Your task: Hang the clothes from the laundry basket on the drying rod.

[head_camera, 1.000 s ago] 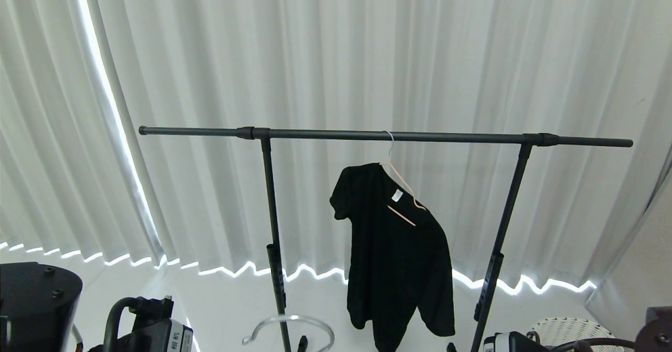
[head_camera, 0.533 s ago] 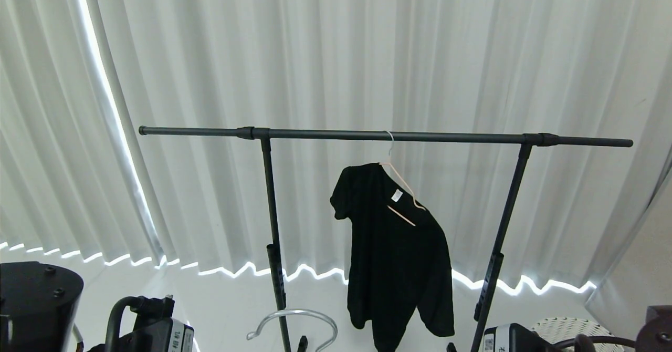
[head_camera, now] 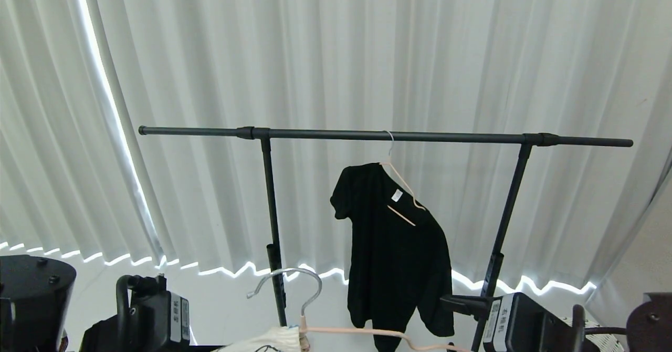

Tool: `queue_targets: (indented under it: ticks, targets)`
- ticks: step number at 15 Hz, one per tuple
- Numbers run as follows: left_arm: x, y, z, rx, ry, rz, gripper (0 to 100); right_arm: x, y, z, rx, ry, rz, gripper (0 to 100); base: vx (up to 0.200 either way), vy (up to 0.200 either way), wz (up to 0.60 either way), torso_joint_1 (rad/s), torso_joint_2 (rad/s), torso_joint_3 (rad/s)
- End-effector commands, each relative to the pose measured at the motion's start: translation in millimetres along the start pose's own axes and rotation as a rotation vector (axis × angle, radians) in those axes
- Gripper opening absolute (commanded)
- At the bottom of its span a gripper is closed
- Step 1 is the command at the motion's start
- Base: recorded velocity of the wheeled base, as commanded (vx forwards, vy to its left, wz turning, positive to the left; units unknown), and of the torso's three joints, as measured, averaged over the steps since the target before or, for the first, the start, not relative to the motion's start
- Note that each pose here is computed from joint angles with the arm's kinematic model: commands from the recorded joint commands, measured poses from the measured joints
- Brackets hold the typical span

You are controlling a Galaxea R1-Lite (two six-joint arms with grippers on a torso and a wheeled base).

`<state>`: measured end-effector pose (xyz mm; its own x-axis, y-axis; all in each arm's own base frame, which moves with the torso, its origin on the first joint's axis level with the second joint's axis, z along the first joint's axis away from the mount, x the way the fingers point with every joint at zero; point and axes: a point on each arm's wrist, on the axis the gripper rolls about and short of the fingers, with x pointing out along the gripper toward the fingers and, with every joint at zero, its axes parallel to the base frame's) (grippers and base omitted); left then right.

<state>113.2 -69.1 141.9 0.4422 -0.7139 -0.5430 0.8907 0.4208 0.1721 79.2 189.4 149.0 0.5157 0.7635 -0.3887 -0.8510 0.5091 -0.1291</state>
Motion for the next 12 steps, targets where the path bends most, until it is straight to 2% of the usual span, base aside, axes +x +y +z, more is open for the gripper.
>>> queue_targets:
  ticks: [1,3,5,6,9,12]
  targets:
    - [-7,15.1,4,-0.019,-0.031,0.124,0,-3,-6.5,-2.7,0.043,0.002,-0.027,100,0.0,0.0,0.0,0.0,0.0,0.0]
    - [-13,28.1,10,-0.001,-0.1,0.232,0,-3,-8.4,-2.6,0.153,0.001,-0.039,100,0.0,0.0,0.0,0.0,0.0,0.0]
    - [-17,37.6,20,0.027,-0.158,0.296,0,2,-9.4,-5.0,0.224,0.02,-0.048,100,0.0,0.0,0.0,0.0,0.0,0.0]
    - [-20,41.3,29,0.044,-0.184,0.312,0,7,-9.1,-2.3,0.267,0.02,-0.05,100,0.0,0.0,0.0,0.0,0.0,0.0]
    - [-26,51.9,53,0.088,-0.247,0.339,0,33,-7.3,23.3,0.463,-0.027,-0.047,100,0.0,0.0,0.0,0.0,0.0,0.0]
    - [-26,55.9,68,0.118,-0.288,0.335,0,64,-9.9,38.2,0.552,-0.044,-0.077,100,0.0,0.0,0.0,0.0,0.0,0.0]
